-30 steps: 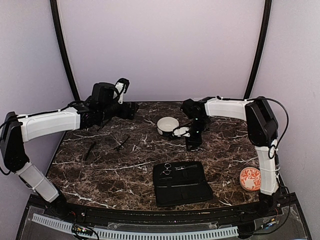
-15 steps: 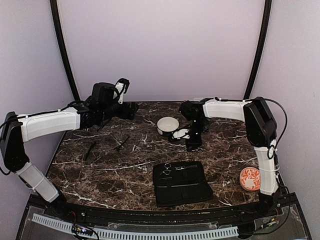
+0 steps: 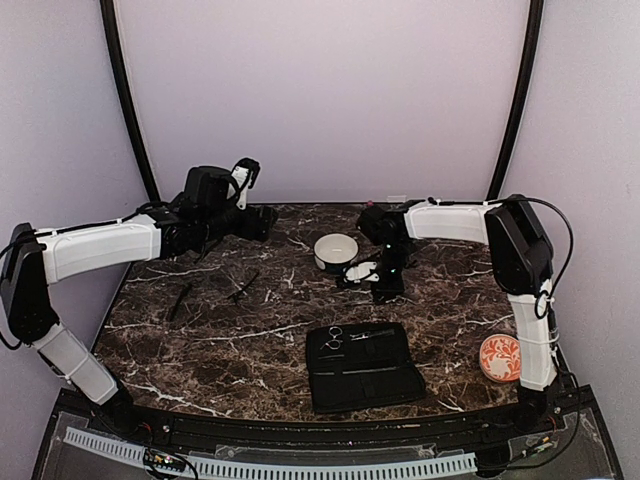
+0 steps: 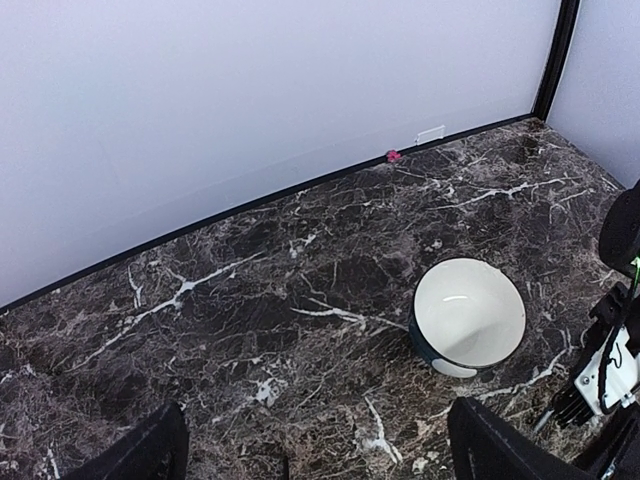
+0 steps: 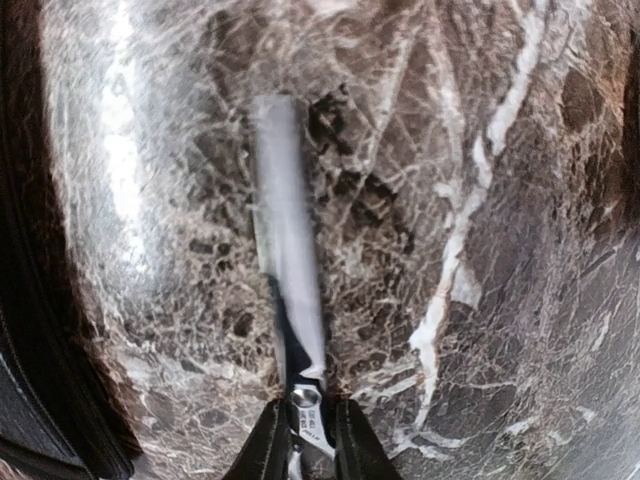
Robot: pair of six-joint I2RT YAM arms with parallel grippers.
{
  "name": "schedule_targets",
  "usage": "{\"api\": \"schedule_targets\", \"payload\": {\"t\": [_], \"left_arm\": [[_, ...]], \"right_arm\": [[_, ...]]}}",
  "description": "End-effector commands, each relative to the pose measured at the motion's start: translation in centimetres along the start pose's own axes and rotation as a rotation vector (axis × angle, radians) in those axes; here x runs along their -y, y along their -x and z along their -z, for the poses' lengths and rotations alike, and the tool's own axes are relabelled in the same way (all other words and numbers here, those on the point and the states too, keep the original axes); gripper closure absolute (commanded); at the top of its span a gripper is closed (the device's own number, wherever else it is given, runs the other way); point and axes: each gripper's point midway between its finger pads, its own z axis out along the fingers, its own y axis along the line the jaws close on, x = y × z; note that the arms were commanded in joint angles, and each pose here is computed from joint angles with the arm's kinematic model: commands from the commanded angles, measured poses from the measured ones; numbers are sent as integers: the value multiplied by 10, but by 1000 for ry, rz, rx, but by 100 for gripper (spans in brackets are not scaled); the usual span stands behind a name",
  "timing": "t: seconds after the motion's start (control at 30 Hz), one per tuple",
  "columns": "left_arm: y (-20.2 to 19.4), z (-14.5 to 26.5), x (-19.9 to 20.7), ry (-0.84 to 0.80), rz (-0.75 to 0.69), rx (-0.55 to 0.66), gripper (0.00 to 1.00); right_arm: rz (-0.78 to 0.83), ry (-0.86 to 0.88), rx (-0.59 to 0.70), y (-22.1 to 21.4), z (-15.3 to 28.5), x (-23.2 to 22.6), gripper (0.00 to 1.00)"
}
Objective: Sort the hair-cutting tools
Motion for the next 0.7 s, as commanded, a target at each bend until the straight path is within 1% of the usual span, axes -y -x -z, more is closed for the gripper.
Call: {"api": "schedule_targets", "payload": {"t": [0.0,0.13,0.27,0.5,0.67], "left_arm": [[10,1,-1,1,-8,21,8],[9,0,-1,1,-11,18,8],[9,-1,0,-3,-11,16,8],[4,-4,2,-13,-8,2,8],[3,-6,3,-17,-8,-5,8]], "right_arm": [[13,29,-20,-1,-12,-10,88],[16,20,-21,-2,-1,-11,96],[13,-21,-32,-5,18,-8,99],[6,-82,-31,-13,56,-14,100],[6,-57,-56,-23,68,-36,100]]}}
